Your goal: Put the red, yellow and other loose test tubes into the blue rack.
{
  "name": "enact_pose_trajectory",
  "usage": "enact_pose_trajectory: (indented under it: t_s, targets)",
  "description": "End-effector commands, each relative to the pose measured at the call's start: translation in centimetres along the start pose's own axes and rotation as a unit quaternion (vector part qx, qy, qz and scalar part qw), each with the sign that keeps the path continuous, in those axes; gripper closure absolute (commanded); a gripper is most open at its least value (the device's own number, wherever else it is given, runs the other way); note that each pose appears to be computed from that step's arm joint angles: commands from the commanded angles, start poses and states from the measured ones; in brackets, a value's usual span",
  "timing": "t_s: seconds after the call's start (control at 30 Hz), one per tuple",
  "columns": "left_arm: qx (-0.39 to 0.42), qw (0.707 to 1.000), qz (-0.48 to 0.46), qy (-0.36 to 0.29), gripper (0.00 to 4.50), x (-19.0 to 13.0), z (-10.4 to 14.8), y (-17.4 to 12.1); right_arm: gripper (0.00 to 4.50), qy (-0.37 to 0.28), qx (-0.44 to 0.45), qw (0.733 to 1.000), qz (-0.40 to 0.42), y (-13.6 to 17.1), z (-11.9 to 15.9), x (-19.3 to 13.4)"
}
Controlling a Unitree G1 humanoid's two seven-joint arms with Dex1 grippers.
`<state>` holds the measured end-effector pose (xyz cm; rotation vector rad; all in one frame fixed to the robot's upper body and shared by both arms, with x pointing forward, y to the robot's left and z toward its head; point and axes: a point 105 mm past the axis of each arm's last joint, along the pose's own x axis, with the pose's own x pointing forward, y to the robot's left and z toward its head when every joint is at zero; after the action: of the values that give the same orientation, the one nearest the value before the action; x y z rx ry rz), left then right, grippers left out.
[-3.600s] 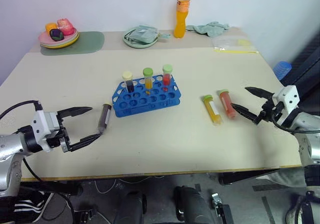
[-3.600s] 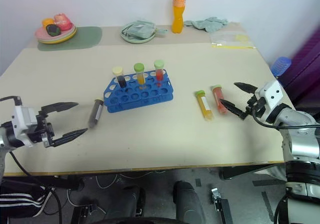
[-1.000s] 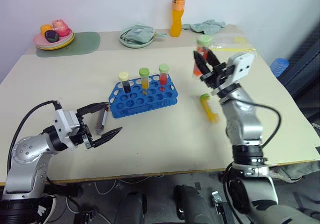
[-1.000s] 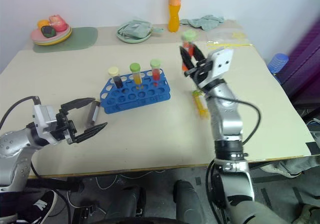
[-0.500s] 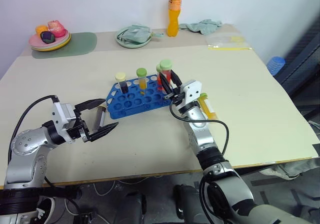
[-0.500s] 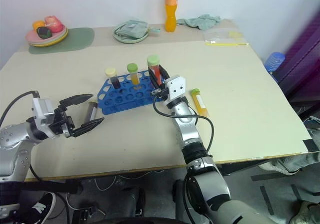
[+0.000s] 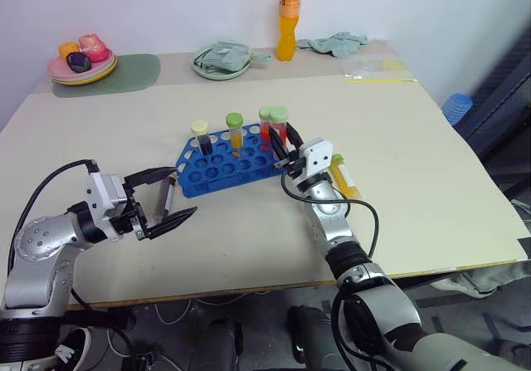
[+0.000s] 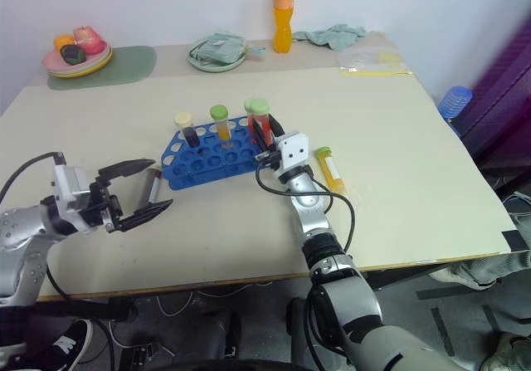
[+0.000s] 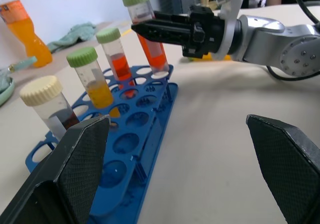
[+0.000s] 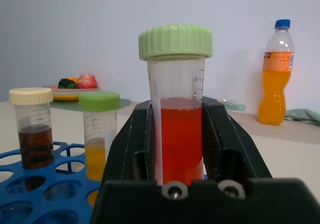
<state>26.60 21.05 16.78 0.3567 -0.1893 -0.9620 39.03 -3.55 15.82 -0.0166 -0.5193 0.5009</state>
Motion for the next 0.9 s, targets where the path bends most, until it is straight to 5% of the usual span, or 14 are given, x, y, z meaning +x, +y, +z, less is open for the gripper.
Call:
enact_pose_trajectory:
  t_s: [0.03, 0.4, 0.63, 0.9]
  targets:
    - [0.024, 1.000, 0.007, -0.007, 0.00, -0.6, 1.3, 0.4, 3.73, -0.011, 0.003, 1.000, 0.020, 1.2, 0.5, 0.4]
    - [0.023, 1.000, 0.012, -0.006, 0.00, -0.6, 1.4, 0.3, 3.73, 0.018, 0.067, 0.998, 0.000, 0.6, -0.5, 1.1]
    - [0.023, 1.000, 0.011, -0.003, 0.00, -0.6, 1.4, 0.0, 0.13, 0.016, 0.083, 0.996, 0.005, -1.3, 0.5, 0.8]
    - [0.022, 1.000, 0.017, -0.011, 0.00, -0.3, 1.4, 0.0, 0.05, 0.020, 0.046, 0.998, 0.025, -3.1, 5.9, -1.7]
